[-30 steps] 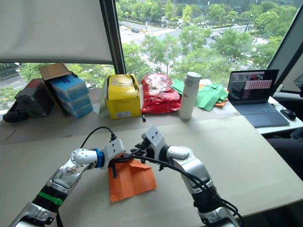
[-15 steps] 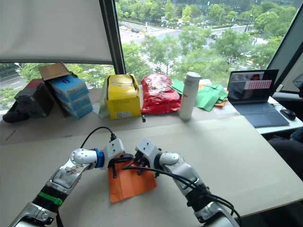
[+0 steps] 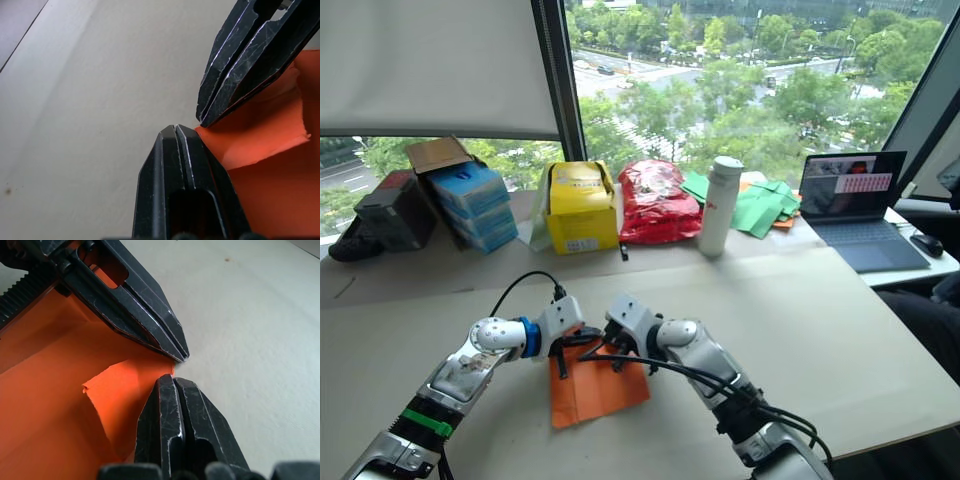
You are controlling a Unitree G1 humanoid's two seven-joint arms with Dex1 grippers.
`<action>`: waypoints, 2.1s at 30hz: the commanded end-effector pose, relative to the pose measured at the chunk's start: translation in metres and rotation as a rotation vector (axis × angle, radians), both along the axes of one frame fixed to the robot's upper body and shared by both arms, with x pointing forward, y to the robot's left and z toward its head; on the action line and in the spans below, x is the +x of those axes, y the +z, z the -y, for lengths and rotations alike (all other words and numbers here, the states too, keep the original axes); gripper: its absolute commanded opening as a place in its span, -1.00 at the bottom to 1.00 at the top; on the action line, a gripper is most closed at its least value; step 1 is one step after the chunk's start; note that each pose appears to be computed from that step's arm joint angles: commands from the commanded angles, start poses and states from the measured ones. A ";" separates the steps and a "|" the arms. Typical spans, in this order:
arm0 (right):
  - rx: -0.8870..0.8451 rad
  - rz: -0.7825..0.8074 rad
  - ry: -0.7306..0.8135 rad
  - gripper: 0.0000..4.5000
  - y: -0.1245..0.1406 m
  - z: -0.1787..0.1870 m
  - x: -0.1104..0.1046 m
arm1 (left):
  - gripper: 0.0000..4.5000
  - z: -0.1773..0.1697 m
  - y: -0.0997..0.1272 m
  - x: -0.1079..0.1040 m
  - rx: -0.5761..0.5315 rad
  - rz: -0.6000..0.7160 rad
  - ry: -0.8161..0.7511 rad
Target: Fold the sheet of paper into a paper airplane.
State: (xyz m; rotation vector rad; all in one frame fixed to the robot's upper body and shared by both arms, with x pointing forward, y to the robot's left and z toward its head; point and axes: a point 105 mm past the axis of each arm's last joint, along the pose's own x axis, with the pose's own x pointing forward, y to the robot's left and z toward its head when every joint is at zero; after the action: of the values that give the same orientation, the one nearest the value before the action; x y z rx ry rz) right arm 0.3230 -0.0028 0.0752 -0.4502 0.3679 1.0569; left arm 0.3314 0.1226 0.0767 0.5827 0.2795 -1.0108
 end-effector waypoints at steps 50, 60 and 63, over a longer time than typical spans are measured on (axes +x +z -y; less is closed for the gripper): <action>0.103 0.023 0.051 -0.98 0.009 -0.005 -0.023 | -1.00 -0.011 -0.014 -0.004 0.048 -0.026 0.028; 0.004 -0.072 0.017 -0.98 -0.021 0.004 -0.021 | -1.00 -0.018 0.010 -0.006 -0.136 -0.067 0.161; 0.003 -0.074 0.022 -0.98 -0.022 0.003 -0.022 | -1.00 -0.036 0.023 -0.012 -0.254 -0.106 0.255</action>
State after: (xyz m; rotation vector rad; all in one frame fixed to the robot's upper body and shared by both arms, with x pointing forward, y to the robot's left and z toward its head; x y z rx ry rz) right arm 0.3034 0.0016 0.0740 -0.4063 0.3400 1.1122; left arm 0.3190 0.1486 0.0791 0.3209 0.3547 -0.8606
